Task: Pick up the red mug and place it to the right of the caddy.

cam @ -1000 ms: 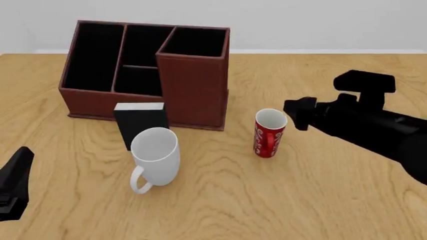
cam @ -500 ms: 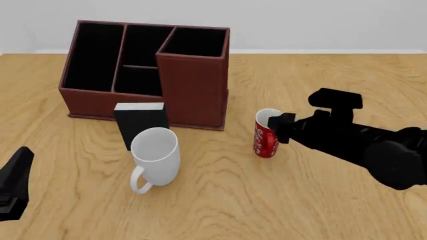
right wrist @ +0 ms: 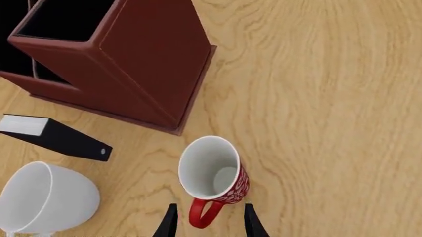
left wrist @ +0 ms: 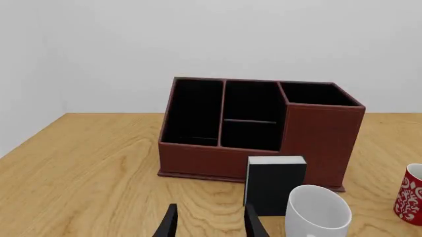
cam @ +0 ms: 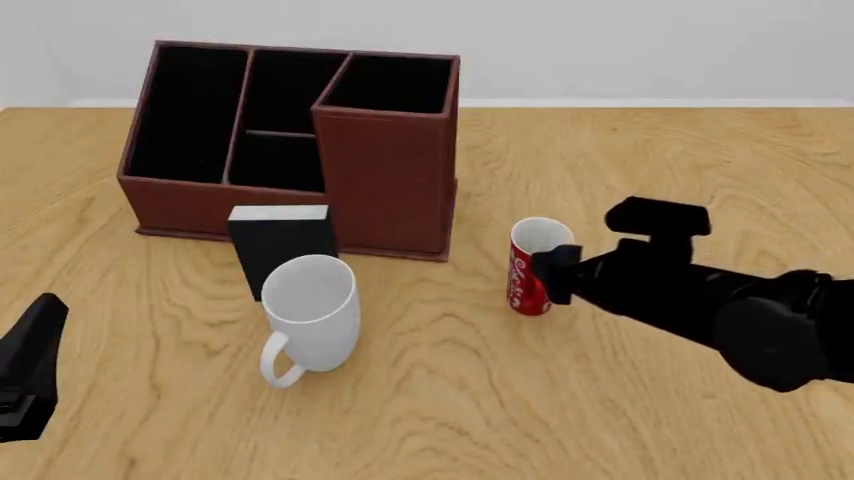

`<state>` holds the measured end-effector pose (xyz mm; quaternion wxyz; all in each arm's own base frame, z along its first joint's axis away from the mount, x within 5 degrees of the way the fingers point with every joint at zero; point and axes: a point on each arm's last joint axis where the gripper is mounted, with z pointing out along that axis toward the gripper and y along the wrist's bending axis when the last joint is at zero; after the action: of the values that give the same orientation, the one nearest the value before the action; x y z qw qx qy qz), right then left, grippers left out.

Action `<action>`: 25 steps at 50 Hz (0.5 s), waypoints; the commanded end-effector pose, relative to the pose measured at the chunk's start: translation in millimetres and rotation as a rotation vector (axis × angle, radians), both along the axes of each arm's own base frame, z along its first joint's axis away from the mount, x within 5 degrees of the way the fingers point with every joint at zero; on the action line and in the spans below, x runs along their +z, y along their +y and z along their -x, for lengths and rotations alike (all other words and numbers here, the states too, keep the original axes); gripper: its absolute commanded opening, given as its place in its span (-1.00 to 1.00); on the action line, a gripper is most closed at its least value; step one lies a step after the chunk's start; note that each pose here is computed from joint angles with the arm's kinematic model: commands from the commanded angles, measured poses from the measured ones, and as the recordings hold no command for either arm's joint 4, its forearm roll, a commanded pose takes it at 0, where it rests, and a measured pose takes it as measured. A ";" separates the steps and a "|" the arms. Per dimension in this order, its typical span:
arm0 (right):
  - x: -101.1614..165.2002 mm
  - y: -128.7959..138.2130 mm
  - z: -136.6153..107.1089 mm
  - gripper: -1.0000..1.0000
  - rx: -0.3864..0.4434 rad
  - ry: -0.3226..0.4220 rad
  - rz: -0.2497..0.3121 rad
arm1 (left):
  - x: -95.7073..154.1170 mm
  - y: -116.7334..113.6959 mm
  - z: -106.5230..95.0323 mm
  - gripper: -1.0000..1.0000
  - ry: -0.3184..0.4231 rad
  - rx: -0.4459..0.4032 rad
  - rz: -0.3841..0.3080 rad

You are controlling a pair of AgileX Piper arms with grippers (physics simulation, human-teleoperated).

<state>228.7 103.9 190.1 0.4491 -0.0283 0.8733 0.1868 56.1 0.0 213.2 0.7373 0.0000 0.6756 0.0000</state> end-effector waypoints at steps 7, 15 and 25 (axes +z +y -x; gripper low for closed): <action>-9.1 10.3 -2.4 1.00 0.024 0.021 -0.006 | 0.0 0.0 0.0 1.00 0.000 0.000 0.000; -12.5 11.4 -4.3 1.00 0.019 0.030 -0.010 | 0.0 0.0 0.0 1.00 0.000 0.000 0.000; -20.2 16.2 -6.8 1.00 0.018 0.056 -0.019 | 0.0 0.0 0.0 1.00 0.000 0.000 0.000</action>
<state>233.5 116.2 176.4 0.4321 -0.0304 0.8796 0.1968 56.1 0.0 213.2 0.7373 0.0000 0.6756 0.0000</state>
